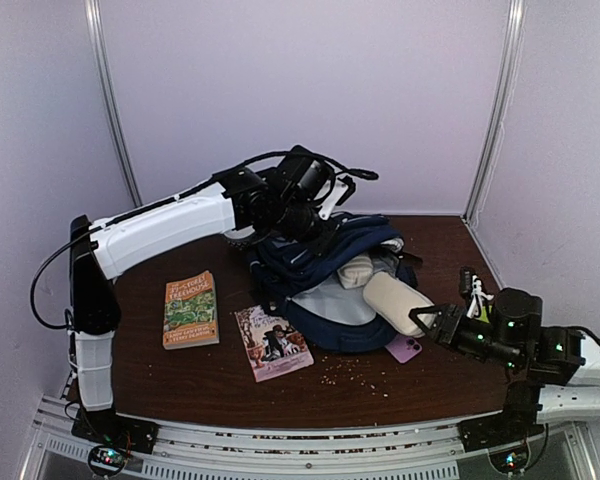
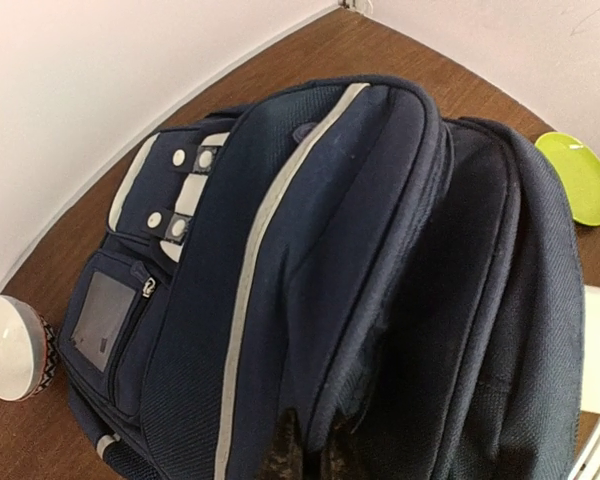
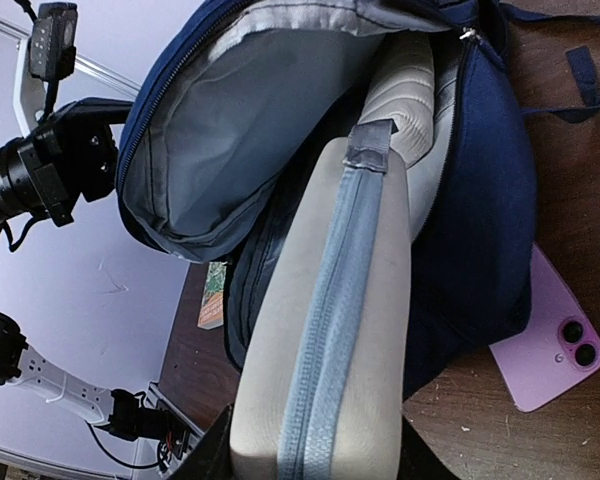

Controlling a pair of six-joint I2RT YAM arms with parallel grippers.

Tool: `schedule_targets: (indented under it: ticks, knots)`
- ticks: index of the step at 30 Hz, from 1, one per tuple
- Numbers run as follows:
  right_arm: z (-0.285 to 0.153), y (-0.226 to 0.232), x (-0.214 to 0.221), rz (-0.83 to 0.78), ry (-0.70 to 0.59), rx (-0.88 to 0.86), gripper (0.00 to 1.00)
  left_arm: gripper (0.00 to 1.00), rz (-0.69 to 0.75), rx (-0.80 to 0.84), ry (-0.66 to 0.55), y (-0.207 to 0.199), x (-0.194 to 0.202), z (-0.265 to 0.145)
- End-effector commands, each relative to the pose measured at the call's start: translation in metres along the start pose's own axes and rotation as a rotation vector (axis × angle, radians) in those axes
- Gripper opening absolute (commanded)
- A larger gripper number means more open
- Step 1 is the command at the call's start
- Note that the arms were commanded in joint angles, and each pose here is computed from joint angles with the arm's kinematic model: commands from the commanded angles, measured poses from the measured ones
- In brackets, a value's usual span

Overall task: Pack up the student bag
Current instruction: Place the stationery in the student bag.

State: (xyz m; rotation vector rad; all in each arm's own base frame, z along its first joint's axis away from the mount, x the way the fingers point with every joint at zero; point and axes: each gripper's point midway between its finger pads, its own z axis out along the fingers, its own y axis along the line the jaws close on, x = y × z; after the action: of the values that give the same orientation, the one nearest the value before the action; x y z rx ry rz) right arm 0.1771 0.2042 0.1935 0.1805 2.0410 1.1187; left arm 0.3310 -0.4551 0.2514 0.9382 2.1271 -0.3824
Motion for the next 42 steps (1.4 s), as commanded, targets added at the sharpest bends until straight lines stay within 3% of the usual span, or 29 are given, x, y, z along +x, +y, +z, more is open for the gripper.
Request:
schedule_targets:
  ticks: [1,7,11,21,31,42]
  knots:
    - [0.008,0.036,-0.014,0.065,-0.053,-0.146,0.40,0.00,-0.098,0.112,-0.235,-0.015,-0.070,-0.027]
    - [0.037,0.050,-0.021,0.084,-0.089,-0.144,0.40,0.00,-0.128,0.164,-0.242,-0.024,-0.071,-0.026]
    - [0.070,0.042,-0.010,0.106,-0.067,-0.069,0.40,0.00,-0.157,0.185,-0.245,-0.027,-0.072,-0.027]
    - [0.121,0.035,-0.012,0.172,-0.154,-0.058,0.40,0.00,-0.171,0.227,-0.271,-0.032,-0.074,-0.041]
    - [0.156,0.019,-0.015,0.284,-0.212,-0.082,0.39,0.00,-0.180,0.275,-0.278,-0.037,-0.073,-0.052]
    - [0.199,-0.011,-0.025,0.315,-0.282,0.010,0.39,0.00,-0.211,0.330,-0.291,-0.044,-0.074,-0.059]
